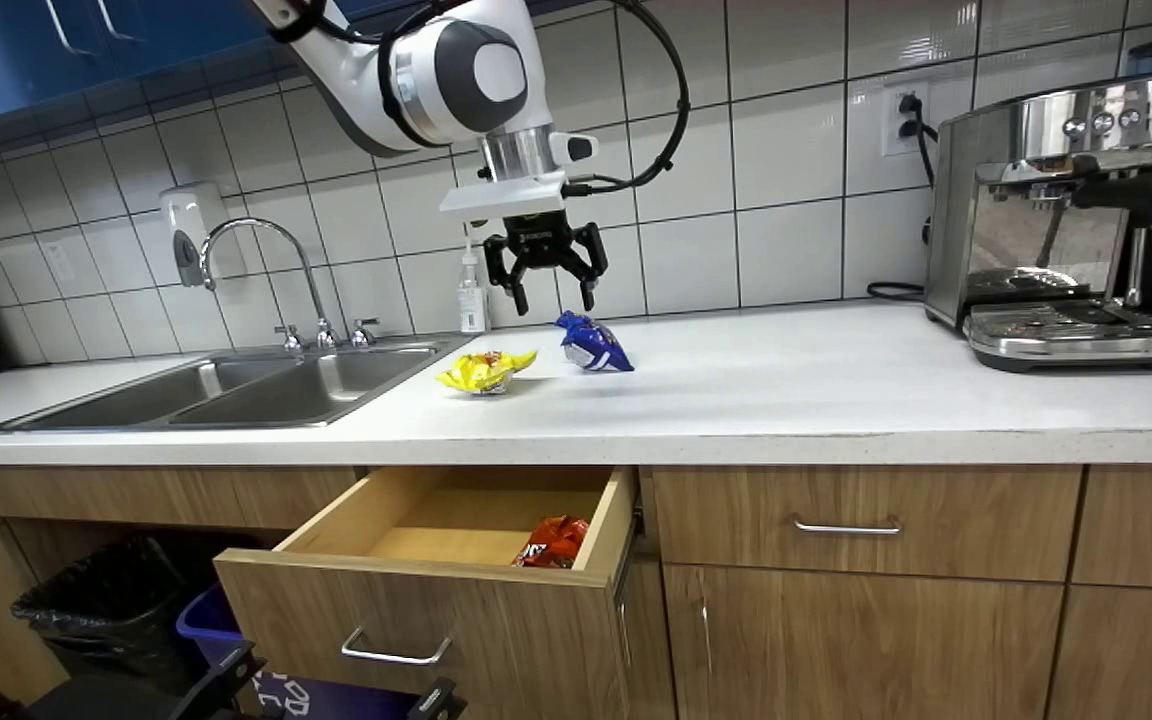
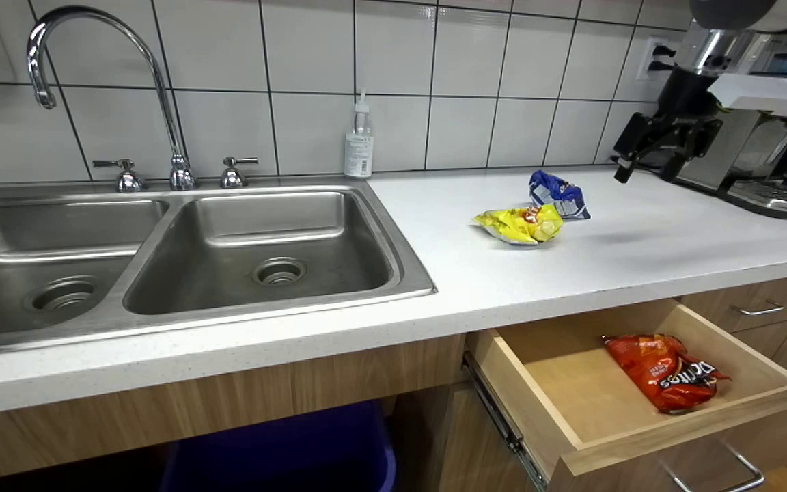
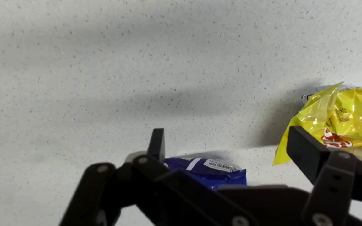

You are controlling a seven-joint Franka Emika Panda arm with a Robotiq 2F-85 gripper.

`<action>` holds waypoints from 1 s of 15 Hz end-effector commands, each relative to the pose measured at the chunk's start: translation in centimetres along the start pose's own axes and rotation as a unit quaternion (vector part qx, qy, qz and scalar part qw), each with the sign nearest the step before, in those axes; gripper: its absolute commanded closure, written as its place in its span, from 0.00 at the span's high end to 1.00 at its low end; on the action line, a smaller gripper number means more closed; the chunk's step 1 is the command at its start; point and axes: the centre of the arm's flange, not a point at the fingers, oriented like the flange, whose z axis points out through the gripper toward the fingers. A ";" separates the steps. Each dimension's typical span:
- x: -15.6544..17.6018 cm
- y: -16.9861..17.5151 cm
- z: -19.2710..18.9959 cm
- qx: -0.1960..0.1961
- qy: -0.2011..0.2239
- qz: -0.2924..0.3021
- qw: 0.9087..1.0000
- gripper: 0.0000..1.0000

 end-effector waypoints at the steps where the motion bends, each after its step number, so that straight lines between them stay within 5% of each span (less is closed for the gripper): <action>1: 3.7 1.2 0.2 0.007 0.009 -0.019 1.000 1.00; 15: 11.6 1.9 4.9 -0.015 0.024 -0.066 0.997 1.00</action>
